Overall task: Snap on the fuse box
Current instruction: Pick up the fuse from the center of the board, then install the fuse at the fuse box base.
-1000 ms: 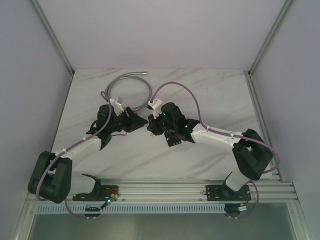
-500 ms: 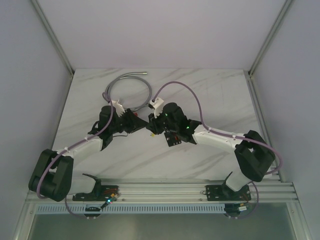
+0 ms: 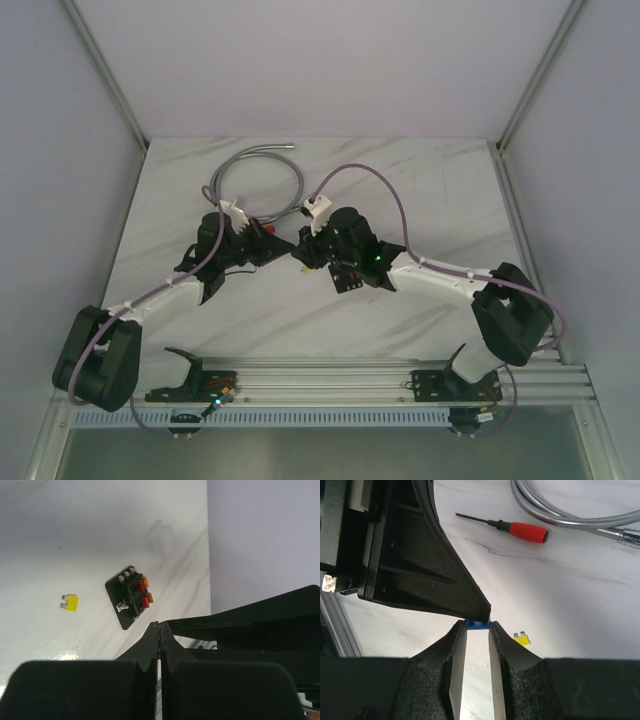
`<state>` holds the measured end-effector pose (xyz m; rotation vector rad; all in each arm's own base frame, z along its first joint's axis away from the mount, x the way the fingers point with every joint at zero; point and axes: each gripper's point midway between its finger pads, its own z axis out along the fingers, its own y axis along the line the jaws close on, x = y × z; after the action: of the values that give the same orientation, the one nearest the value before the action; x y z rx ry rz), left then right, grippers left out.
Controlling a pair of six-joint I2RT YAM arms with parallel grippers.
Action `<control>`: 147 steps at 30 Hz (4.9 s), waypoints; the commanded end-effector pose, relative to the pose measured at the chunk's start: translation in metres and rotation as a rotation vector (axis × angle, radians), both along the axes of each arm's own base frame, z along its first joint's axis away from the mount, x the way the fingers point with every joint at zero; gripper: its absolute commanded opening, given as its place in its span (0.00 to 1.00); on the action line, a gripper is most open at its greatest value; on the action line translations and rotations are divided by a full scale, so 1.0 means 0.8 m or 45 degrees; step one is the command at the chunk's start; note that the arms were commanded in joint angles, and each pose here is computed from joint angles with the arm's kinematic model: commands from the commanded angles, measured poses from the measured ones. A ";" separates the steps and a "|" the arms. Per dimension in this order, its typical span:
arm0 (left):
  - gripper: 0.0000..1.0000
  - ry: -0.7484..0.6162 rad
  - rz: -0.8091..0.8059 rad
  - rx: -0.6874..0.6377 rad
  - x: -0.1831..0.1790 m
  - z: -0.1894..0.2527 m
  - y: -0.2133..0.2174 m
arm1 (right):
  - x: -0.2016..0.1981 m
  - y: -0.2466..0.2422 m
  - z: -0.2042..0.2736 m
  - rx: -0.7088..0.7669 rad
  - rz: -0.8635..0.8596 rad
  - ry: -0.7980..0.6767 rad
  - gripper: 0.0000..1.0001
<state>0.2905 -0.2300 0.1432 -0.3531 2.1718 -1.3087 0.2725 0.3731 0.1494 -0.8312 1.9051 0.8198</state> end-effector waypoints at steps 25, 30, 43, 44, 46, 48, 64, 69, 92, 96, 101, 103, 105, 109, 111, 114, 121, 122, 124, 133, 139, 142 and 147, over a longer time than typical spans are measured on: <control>0.00 -0.443 0.136 -0.501 -0.062 0.191 -0.013 | -0.059 -0.045 0.193 1.263 -0.159 0.280 0.42; 0.00 -0.458 0.130 -0.536 -0.066 0.198 -0.019 | -0.065 -0.044 0.200 1.289 -0.117 0.280 0.35; 0.00 -0.473 0.155 -0.583 -0.066 0.203 -0.020 | -0.071 -0.035 0.195 1.304 -0.060 0.320 0.23; 0.00 -0.471 0.153 -0.585 -0.066 0.203 -0.021 | -0.071 -0.035 0.196 1.307 -0.058 0.321 0.21; 0.00 -0.466 0.147 -0.586 -0.067 0.202 -0.023 | -0.071 -0.033 0.195 1.307 -0.053 0.325 0.19; 0.00 -0.462 0.145 -0.585 -0.067 0.200 -0.024 | -0.071 -0.032 0.194 1.305 -0.046 0.329 0.14; 0.45 -0.458 0.310 -0.122 -0.044 0.124 0.014 | -0.042 -0.048 0.123 0.925 -0.248 0.372 0.00; 0.58 -0.435 0.299 0.135 -0.034 0.085 0.029 | -0.027 -0.072 0.060 0.540 -0.412 0.438 0.00; 0.99 -0.236 0.290 0.677 -0.005 -0.015 0.098 | 0.011 -0.165 -0.080 -0.693 -0.688 0.477 0.00; 1.00 -0.215 0.288 0.688 -0.003 -0.022 0.101 | 0.021 -0.158 -0.089 -0.742 -0.673 0.473 0.00; 1.00 -0.192 0.282 0.693 -0.002 -0.028 0.102 | 0.029 -0.148 -0.099 -0.787 -0.635 0.481 0.00; 1.00 -0.189 0.283 0.694 -0.002 -0.029 0.103 | 0.031 -0.144 -0.100 -0.787 -0.626 0.482 0.00; 1.00 -0.187 0.283 0.696 -0.001 -0.030 0.103 | 0.032 -0.141 -0.103 -0.794 -0.614 0.484 0.00; 1.00 -0.177 0.279 0.696 -0.001 -0.032 0.103 | 0.032 -0.137 -0.112 -0.812 -0.594 0.501 0.00; 1.00 -0.175 0.280 0.696 -0.001 -0.032 0.103 | 0.032 -0.135 -0.114 -0.815 -0.584 0.508 0.00; 1.00 -0.174 0.279 0.696 0.000 -0.032 0.103 | 0.031 -0.134 -0.118 -0.832 -0.581 0.513 0.00; 1.00 -0.166 0.273 0.690 0.000 -0.033 0.102 | 0.027 -0.134 -0.126 -0.870 -0.570 0.524 0.00; 1.00 -0.166 0.273 0.687 0.000 -0.033 0.102 | 0.027 -0.134 -0.126 -0.871 -0.568 0.524 0.00; 1.00 -0.164 0.272 0.684 0.000 -0.033 0.101 | 0.027 -0.134 -0.129 -0.881 -0.568 0.524 0.00; 1.00 -0.159 0.268 0.677 -0.001 -0.033 0.100 | 0.018 -0.139 -0.144 -1.023 -0.567 0.506 0.00; 1.00 -0.162 0.269 0.672 -0.001 -0.031 0.100 | 0.019 -0.145 -0.135 -1.051 -0.588 0.475 0.00; 1.00 -0.161 0.271 0.671 -0.001 -0.032 0.100 | 0.019 -0.146 -0.129 -1.057 -0.589 0.466 0.00; 1.00 -0.158 0.271 0.670 -0.001 -0.032 0.100 | 0.019 -0.147 -0.130 -1.067 -0.592 0.468 0.00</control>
<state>0.2856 -0.1477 0.1072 -0.2790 2.2171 -0.5772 0.2873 0.2589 0.0451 -0.6489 2.6732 -0.1054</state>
